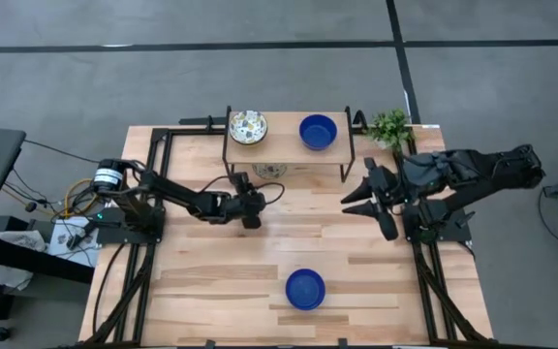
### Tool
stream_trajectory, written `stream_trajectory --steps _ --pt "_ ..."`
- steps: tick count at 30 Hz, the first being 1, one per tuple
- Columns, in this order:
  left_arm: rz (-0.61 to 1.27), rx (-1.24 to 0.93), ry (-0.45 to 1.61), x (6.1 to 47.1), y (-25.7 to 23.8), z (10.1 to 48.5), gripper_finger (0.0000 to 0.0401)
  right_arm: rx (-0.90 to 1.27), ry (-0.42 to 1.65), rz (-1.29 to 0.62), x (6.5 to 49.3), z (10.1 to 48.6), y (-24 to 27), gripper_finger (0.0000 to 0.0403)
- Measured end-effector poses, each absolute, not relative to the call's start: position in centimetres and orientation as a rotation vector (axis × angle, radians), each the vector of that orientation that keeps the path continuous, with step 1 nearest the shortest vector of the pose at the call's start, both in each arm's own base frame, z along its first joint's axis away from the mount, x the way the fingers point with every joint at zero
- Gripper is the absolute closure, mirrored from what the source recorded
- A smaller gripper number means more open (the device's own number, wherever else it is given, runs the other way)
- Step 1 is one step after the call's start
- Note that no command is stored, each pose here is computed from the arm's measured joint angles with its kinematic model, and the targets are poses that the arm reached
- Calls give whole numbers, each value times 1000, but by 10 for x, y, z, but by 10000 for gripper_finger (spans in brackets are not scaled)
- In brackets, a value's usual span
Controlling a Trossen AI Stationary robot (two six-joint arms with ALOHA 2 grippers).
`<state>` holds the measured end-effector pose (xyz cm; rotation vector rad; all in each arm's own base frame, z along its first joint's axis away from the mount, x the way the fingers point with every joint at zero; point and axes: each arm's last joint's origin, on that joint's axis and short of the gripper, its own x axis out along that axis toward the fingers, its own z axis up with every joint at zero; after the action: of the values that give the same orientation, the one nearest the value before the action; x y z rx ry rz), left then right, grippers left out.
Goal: Pick & Place Mini bowls
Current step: Stack the white bowl on top of the white bowl on the shelf
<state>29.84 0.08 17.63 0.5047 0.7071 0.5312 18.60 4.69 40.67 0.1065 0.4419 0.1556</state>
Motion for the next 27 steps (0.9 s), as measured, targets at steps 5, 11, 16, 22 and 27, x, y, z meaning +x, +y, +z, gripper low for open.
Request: stream_trajectory --steps 5,11,16,22,27 --pt "338 569 692 303 7 178 235 91 443 184 184 407 55 311" --pt "338 624 706 303 17 179 235 79 446 232 181 407 64 311" --pt "373 680 717 303 21 180 235 71 447 263 178 407 70 311" --pt "397 764 719 304 22 183 235 64 449 292 176 407 75 311" --pt "400 799 727 304 22 183 235 61 457 301 175 406 77 311"
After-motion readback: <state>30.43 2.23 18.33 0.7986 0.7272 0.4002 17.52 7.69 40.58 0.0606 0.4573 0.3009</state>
